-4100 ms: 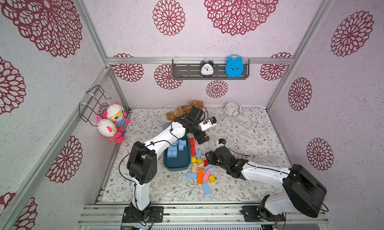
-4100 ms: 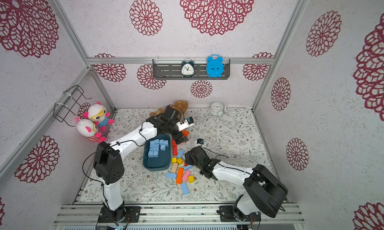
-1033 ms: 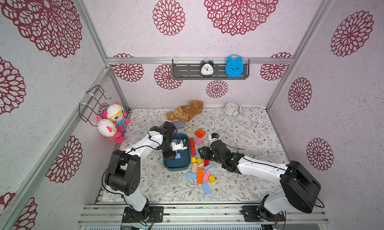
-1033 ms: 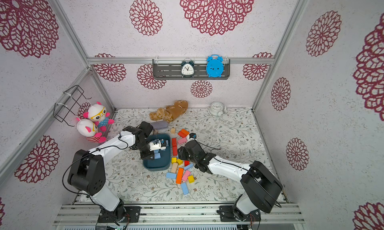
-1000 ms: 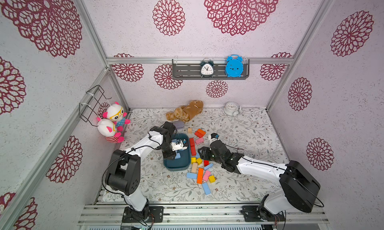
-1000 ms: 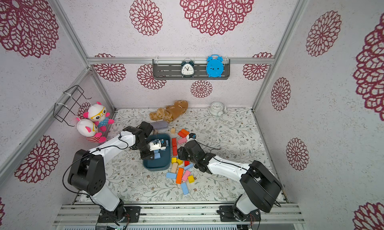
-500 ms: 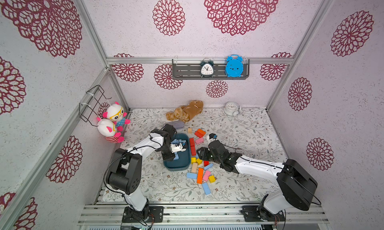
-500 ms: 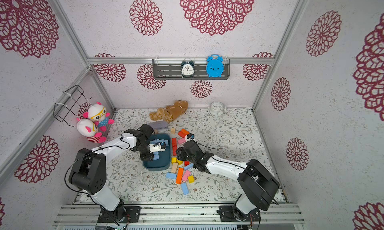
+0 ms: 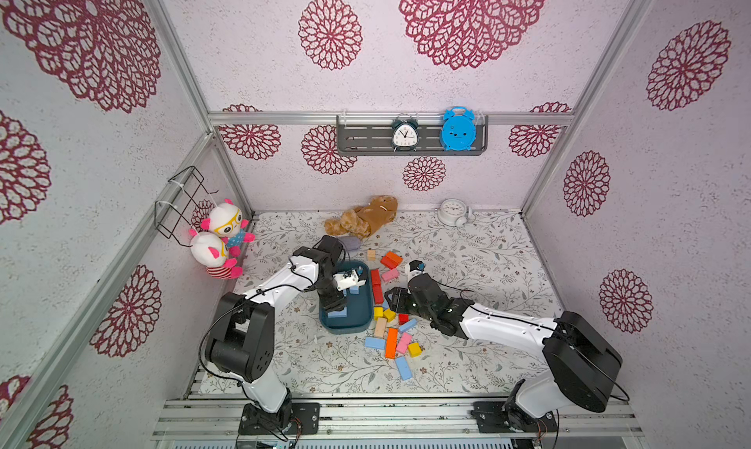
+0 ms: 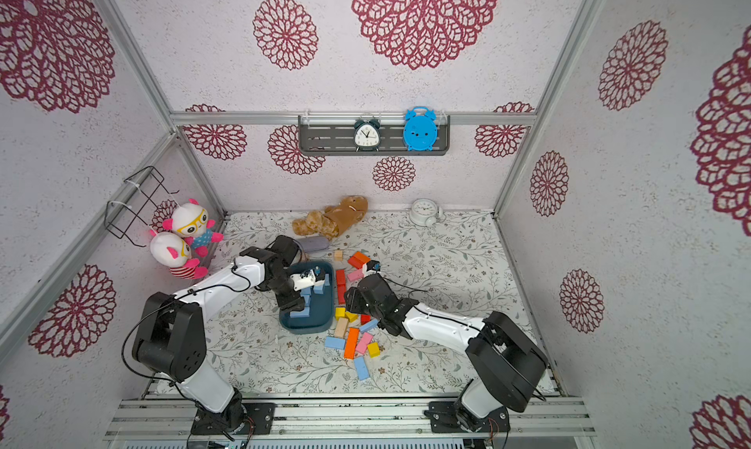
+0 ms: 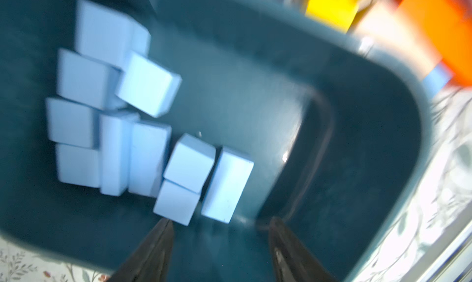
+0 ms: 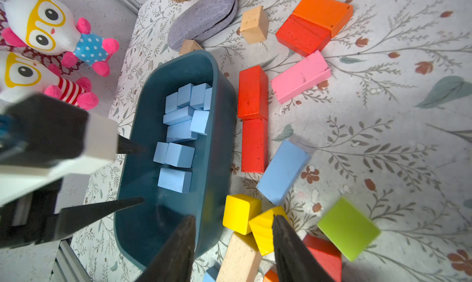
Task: Pick out the blue building blocks
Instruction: Place the building block in the storage box.
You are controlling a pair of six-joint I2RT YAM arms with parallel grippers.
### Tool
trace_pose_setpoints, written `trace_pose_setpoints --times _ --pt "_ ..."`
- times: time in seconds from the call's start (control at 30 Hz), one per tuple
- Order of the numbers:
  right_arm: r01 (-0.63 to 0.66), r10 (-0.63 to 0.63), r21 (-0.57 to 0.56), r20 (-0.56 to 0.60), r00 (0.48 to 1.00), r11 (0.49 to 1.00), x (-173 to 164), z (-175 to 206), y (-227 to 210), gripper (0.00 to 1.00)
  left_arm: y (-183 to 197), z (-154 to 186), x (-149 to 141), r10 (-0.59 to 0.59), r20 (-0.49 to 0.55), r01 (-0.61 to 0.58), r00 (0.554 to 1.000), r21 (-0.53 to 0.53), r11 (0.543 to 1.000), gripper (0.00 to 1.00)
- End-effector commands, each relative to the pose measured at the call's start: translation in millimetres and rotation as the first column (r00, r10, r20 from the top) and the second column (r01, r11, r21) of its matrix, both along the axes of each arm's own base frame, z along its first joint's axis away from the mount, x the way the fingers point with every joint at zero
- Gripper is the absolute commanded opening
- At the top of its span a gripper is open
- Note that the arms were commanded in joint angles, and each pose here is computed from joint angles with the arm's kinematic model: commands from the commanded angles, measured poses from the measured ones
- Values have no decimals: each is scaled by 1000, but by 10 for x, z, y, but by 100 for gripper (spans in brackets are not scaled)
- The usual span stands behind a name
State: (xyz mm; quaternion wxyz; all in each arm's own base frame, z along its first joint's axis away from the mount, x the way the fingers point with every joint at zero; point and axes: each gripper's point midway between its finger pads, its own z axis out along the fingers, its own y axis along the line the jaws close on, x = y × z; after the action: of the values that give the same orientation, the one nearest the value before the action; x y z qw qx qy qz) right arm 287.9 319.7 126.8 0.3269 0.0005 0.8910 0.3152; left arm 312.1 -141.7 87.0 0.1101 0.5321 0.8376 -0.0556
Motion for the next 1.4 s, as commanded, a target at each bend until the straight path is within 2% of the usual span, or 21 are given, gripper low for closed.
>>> trace_pose_setpoints --times 0.0,0.2,0.3,0.47,0.6,0.77,0.83,0.97,1.13,1.27,1.37 --pt "17 -17 -2 56 998 1000 -1 198 -92 52 -283 350 34 64 7 -62 998 -185 981 65" --pt "71 -71 -2 39 997 997 -31 153 -300 52 -556 291 114 66 6 -63 998 -233 970 63" --pt "78 -77 -19 39 996 997 -52 158 -364 52 -614 78 34 -16 19 18 1000 -159 987 57" --pt "88 -87 -19 47 995 996 -44 194 -405 52 -561 -283 -96 -85 -44 84 995 -38 996 48" --pt "88 -87 -21 44 995 996 -43 181 -411 52 -486 -474 -188 -107 -86 109 991 19 994 45" --pt "87 -86 -21 45 995 996 -39 181 -403 52 -377 -592 -231 -106 -87 113 990 68 991 46" --pt "86 -85 -20 46 995 996 -38 184 -399 52 -381 -555 -203 -83 -73 87 994 47 995 48" --pt "88 -87 -17 49 995 996 -32 197 -397 52 -445 -340 15 10 -14 -11 1000 -68 998 51" --pt "88 -87 -16 47 995 996 -30 198 -394 52 -543 12 358 175 29 -165 984 -215 963 53" --pt "89 -88 -13 50 995 996 -26 208 -390 52 -551 110 555 259 80 -234 963 -238 943 52" --pt "91 -90 -15 51 995 996 -22 206 -391 52 -502 103 694 299 140 -264 944 -224 938 61"
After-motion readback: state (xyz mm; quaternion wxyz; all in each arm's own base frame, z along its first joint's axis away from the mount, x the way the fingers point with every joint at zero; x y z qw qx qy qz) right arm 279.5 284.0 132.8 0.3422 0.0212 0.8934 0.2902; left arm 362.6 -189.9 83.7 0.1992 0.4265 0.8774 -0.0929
